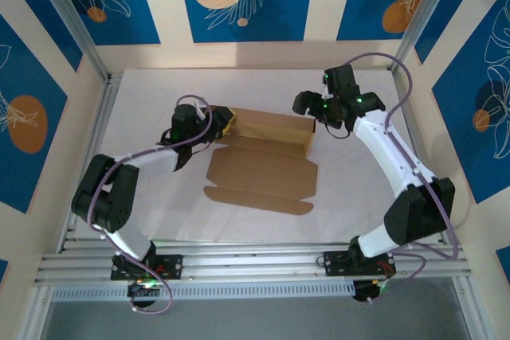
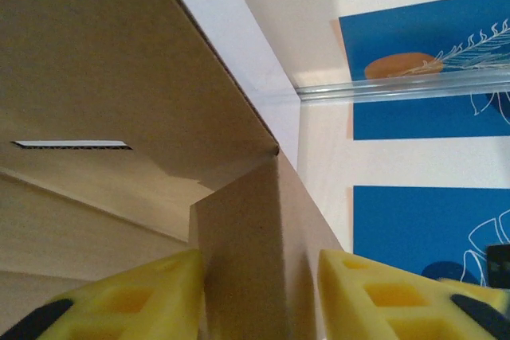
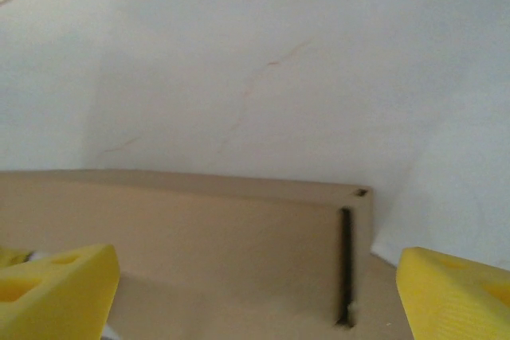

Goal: Fold the paper box

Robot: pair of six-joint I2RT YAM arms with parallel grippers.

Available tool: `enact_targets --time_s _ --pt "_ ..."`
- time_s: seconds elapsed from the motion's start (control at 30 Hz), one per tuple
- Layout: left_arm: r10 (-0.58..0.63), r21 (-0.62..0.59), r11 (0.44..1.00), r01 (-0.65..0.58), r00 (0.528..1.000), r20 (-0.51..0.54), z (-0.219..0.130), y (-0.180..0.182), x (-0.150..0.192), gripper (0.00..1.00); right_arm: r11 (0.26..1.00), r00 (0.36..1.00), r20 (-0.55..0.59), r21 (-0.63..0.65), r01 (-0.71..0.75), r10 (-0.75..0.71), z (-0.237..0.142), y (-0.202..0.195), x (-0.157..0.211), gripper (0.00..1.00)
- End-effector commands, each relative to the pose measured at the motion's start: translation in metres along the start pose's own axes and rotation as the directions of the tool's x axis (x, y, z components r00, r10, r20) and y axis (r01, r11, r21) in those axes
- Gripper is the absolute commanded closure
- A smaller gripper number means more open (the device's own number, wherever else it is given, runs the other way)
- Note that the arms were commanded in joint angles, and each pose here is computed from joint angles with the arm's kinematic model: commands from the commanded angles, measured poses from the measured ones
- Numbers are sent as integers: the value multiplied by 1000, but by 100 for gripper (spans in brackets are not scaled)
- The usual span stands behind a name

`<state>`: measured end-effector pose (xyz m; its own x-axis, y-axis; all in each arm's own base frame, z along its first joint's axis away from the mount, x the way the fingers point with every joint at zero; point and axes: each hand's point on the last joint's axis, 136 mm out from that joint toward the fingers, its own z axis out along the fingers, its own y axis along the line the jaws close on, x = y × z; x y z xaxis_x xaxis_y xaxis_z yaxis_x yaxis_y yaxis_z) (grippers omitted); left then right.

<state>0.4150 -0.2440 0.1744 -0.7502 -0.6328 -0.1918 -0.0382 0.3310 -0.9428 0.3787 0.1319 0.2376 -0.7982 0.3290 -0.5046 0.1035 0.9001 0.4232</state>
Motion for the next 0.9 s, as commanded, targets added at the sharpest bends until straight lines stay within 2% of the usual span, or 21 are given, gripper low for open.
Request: enact_targets --time_s 0.0,0.1,0.17,0.27,0.37,0.47,0.63,0.77,0.87 --pt "53 43 998 -54 998 22 -4 -11 -5 53 982 992 -6 -142 -125 126 -30 27 8 14" --pt "99 60 993 -101 995 26 -11 -19 -8 50 915 952 -32 -268 -302 305 -39 43 25 13" --pt "140 35 989 -141 990 29 -18 -20 -9 48 855 910 -50 -323 -405 412 -38 50 38 2" --pt "215 -26 977 -214 975 59 -34 -16 -13 44 786 858 -32 -384 -484 512 -34 63 53 0" --pt "265 -57 964 -261 959 102 -52 -14 -19 42 742 815 -62 -377 -554 577 -20 75 69 4" --pt "292 -87 955 -282 947 136 -67 -13 -24 41 706 763 -43 -350 -616 645 -1 76 81 9" --pt "358 -123 932 -340 914 188 -88 -21 -29 40 667 708 36 -374 -645 705 30 78 71 19" --pt "417 -167 907 -386 878 236 -107 -25 -35 40 636 667 62 -378 -672 742 54 75 57 33" --pt "466 -240 878 -414 854 230 -118 -19 -37 41 609 636 63 -374 -700 769 69 71 49 45"
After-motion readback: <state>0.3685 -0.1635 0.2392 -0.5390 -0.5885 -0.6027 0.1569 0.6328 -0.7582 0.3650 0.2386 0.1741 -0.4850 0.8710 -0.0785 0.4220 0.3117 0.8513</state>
